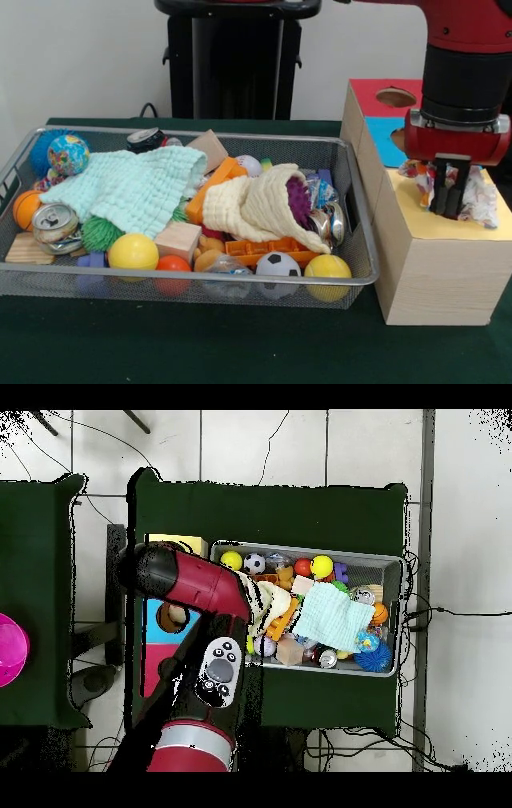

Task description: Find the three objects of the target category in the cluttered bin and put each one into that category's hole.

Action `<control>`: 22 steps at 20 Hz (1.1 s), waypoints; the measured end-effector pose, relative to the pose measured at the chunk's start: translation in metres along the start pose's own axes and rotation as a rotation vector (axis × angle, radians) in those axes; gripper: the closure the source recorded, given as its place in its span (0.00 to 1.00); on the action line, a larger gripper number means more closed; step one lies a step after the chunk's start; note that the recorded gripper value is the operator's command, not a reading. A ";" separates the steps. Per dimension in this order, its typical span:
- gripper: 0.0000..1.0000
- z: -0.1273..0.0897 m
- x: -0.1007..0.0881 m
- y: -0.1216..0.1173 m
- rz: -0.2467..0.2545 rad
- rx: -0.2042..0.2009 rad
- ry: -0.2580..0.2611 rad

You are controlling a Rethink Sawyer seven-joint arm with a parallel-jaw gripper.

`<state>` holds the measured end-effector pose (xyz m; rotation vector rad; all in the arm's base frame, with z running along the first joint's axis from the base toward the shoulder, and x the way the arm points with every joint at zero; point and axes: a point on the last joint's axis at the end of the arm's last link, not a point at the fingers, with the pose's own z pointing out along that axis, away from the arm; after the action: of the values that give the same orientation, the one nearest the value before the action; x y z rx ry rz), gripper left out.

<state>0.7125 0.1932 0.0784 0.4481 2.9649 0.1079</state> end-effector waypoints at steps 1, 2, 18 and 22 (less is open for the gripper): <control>1.00 0.003 0.003 0.003 0.010 -0.011 0.010; 1.00 0.009 0.008 0.007 0.017 -0.021 0.026; 1.00 0.046 0.034 0.018 0.056 -0.034 0.049; 1.00 0.043 0.039 0.018 0.018 0.019 0.015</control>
<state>0.6875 0.2238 0.0327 0.4780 2.9793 0.0853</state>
